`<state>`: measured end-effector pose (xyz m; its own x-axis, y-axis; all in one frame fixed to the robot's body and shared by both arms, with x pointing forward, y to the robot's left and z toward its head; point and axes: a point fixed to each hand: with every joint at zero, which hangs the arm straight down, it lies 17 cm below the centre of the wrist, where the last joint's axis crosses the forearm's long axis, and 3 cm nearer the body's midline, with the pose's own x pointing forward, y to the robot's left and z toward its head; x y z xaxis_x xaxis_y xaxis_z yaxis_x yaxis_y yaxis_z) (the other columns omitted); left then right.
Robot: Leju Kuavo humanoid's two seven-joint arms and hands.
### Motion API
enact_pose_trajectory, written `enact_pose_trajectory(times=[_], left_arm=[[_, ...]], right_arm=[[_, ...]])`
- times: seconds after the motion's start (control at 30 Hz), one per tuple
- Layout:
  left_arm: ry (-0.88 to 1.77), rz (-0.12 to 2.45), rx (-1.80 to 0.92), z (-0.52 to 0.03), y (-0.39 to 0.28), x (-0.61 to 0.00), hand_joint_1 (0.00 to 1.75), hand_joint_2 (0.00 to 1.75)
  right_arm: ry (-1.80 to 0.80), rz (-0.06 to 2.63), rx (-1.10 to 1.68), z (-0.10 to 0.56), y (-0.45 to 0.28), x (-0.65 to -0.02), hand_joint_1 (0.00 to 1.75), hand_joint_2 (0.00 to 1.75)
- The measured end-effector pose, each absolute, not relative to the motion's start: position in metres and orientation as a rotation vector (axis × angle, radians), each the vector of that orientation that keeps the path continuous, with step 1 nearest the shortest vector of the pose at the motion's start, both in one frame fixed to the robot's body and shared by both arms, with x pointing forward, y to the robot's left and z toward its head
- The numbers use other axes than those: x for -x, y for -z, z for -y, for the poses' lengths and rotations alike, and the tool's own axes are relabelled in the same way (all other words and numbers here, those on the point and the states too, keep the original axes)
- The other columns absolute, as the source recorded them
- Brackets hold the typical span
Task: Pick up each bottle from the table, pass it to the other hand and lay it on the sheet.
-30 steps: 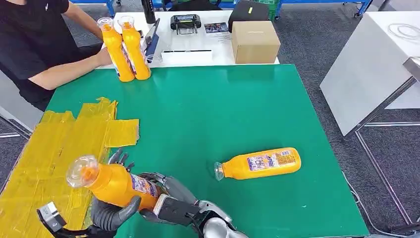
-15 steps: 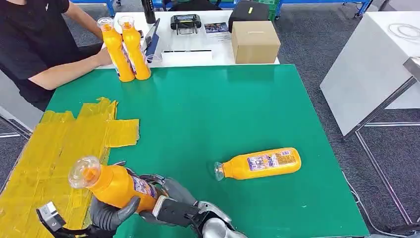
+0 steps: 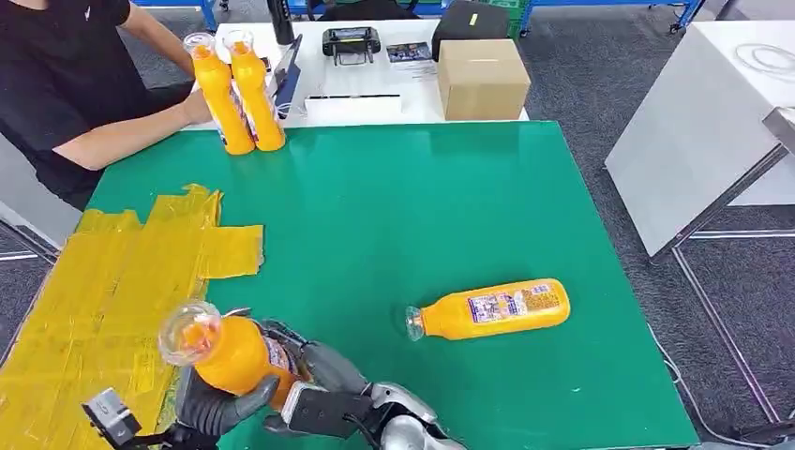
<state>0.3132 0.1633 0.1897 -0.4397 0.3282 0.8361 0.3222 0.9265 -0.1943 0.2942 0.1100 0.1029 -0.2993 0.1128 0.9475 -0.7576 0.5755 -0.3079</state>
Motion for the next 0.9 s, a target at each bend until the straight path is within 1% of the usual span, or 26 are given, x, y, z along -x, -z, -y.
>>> enact_pose_trajectory(times=[0.07, 0.13, 0.63, 0.77, 0.9], left_arm=[[0.082, 2.085, 0.331, -0.166, -0.185, -0.316, 1.75, 1.75], [0.101, 2.087, 0.28, -0.171, -0.182, -0.317, 1.75, 1.75], [0.121, 2.092, 0.227, -0.18, -0.18, -0.32, 1.75, 1.75], [0.205, 2.089, 0.057, -0.184, -0.173, -0.325, 1.75, 1.75], [0.237, 2.074, -0.064, -0.203, -0.165, -0.328, 1.75, 1.75]], right_arm=[[-0.927, 1.677, -0.536, -0.102, -0.11, -0.301, 0.0, 1.75], [-0.916, 1.697, -0.533, -0.098, -0.118, -0.306, 0.0, 1.75], [-0.905, 1.73, -0.515, -0.087, -0.129, -0.312, 0.0, 1.75], [-0.896, 1.743, -0.507, -0.081, -0.132, -0.314, 0.0, 1.75], [-0.85, 1.787, -0.486, -0.06, -0.145, -0.321, 0.0, 1.75]])
